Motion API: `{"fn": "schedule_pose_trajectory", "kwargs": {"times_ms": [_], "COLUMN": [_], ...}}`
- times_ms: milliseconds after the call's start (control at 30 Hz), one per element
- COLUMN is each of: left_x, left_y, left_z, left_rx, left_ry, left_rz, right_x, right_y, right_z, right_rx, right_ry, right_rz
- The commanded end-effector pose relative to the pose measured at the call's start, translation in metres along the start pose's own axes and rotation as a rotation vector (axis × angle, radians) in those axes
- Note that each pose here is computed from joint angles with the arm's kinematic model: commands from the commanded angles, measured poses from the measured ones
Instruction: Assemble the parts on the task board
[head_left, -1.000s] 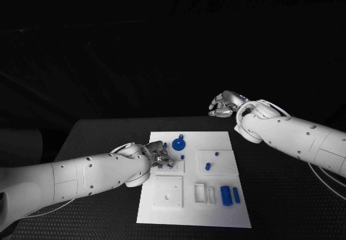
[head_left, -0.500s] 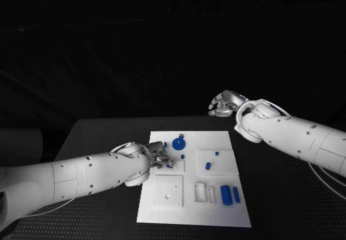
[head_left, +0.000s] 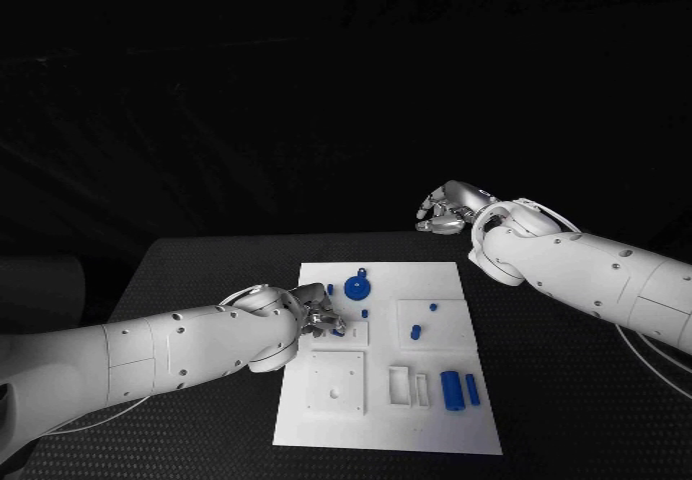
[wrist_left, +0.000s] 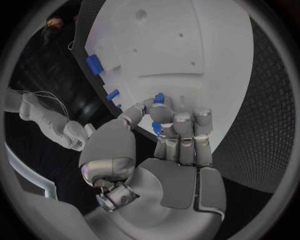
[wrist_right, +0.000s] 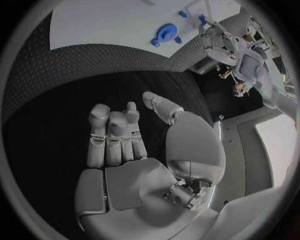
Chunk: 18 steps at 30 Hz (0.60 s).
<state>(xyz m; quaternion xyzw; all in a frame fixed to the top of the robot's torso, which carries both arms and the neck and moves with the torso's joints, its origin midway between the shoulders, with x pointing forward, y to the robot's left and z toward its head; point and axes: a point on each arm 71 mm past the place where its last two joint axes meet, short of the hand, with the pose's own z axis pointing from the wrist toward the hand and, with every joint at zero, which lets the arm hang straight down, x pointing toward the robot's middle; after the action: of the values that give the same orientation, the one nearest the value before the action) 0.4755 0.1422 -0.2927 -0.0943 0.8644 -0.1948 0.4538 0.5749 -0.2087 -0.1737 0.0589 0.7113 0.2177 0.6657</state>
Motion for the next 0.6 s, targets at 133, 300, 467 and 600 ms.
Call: {"fn": "schedule_pose_trajectory", "kwargs": {"times_ms": [133,300,467,600], "left_x": [0.0019,0.0033,0.0049,0.0060], "left_y": [-0.0009,-0.0020,-0.0029,-0.0033], "left_z": [-0.0001,-0.0002,0.0001,0.0004], "left_rx": [0.001,0.003,0.004,0.006], "left_ry": [0.012,0.025,0.043,0.059], "left_rz": [0.012,0.018,0.026,0.034], "right_x": [0.0010,0.0012,0.0016,0.0020], "right_y": [0.0021,0.0022,0.0029,0.0037], "right_z": [0.0001,-0.0001,-0.0002,-0.0001], "right_rx": [-0.012,-0.012,-0.013,-0.014], "right_ry": [0.012,0.016,0.019,0.021], "right_rz": [-0.001,-0.001,-0.001,-0.001]}}
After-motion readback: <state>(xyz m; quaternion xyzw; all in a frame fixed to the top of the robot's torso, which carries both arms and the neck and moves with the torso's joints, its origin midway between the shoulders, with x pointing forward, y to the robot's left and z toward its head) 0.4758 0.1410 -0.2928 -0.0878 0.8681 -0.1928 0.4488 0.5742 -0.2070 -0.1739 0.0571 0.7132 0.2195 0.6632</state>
